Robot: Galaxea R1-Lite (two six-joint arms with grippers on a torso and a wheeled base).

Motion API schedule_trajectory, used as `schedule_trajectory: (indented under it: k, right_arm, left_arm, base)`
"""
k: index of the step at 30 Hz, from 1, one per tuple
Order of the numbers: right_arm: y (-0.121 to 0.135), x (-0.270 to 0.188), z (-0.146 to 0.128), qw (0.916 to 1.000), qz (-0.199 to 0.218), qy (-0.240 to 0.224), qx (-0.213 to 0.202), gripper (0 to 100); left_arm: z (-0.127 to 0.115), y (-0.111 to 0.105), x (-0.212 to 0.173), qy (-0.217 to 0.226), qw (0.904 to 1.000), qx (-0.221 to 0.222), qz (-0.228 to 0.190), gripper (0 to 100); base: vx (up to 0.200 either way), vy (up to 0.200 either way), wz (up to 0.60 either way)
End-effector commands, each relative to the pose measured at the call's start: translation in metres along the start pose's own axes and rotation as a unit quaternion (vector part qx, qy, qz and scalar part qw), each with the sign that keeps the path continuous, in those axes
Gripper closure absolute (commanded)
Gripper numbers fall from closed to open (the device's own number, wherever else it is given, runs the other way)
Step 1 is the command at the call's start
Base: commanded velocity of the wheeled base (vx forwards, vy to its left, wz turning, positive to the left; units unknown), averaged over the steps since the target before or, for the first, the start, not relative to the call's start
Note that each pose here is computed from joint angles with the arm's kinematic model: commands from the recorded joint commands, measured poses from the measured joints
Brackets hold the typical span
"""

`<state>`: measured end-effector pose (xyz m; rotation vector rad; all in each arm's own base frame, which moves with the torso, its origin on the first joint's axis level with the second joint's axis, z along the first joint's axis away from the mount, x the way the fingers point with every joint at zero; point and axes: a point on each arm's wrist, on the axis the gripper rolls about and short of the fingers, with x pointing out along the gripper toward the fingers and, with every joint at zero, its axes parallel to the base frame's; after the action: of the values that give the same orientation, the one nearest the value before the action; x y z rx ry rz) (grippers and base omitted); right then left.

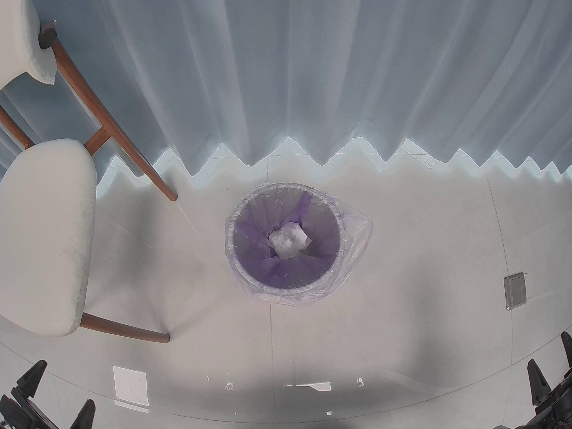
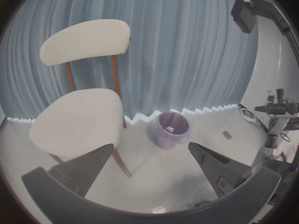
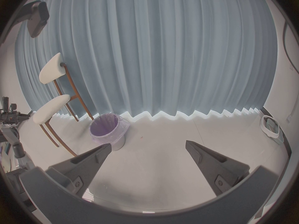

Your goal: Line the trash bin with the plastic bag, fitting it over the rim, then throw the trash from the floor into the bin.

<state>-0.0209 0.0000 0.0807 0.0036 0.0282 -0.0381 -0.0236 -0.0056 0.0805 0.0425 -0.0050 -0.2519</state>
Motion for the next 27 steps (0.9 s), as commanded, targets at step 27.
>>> schedule_trajectory:
  k: [27]
  right_arm:
    - [-0.0001, -0.0018, -0.0051, 0.9998, 0.018, -0.013, 0.004, 0]
  left_arm:
    - [-0.0098, 0.0036, -0.0004, 0.025, 0.9955, -0.015, 0.091, 0]
  base:
    - [0.0, 0.0, 0.0]
